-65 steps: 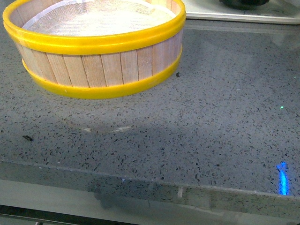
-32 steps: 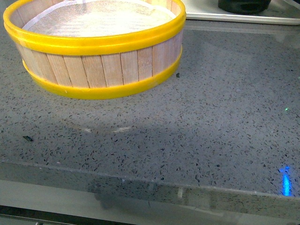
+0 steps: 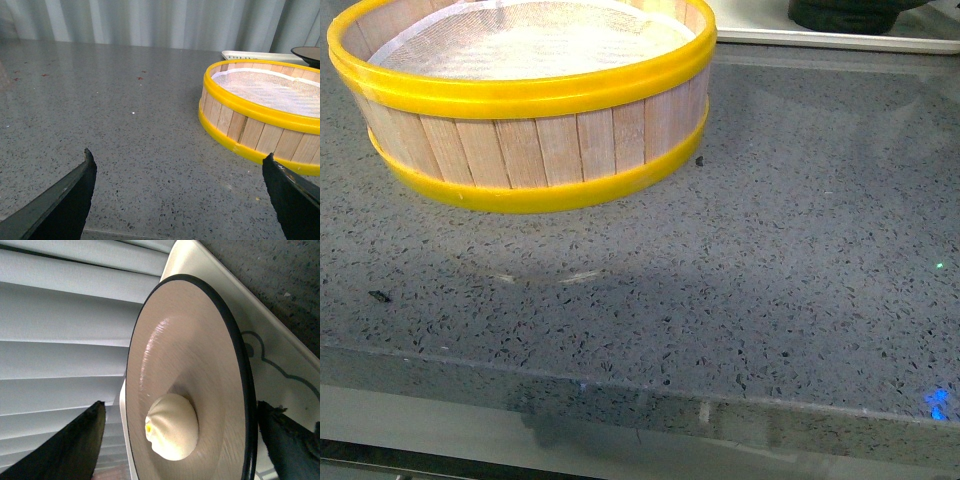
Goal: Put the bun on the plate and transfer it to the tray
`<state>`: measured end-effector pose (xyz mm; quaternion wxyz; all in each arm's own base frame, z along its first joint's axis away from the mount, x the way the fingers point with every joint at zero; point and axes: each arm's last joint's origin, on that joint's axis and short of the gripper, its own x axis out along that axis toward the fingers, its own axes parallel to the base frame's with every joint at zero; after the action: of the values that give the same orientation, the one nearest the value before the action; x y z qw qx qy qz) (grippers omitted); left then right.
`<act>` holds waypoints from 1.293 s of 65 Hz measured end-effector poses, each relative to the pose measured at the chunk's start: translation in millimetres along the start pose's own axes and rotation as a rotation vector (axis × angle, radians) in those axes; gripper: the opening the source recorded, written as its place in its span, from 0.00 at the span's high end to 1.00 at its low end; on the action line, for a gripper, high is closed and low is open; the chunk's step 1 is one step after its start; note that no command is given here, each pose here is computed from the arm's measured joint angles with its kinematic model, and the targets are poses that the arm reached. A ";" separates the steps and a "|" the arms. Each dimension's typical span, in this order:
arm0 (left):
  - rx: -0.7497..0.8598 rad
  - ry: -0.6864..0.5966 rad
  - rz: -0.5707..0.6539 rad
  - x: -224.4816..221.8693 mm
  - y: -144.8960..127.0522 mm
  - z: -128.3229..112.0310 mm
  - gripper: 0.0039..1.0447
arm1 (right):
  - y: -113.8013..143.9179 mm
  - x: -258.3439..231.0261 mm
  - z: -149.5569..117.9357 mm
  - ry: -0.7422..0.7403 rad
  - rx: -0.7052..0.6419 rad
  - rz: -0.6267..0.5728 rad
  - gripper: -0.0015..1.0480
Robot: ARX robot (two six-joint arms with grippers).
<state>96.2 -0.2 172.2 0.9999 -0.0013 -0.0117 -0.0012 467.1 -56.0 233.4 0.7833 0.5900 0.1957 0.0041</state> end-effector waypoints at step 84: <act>0.000 0.000 0.000 0.0 0.0 0.0 0.06 | -37.2 -280.9 -99.5 -0.769 -1.498 -0.246 0.14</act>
<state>96.2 -0.2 172.2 0.9999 -0.0013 -0.0117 -0.0012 168.4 -42.1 261.1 0.9739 -0.1491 -0.0758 -0.1533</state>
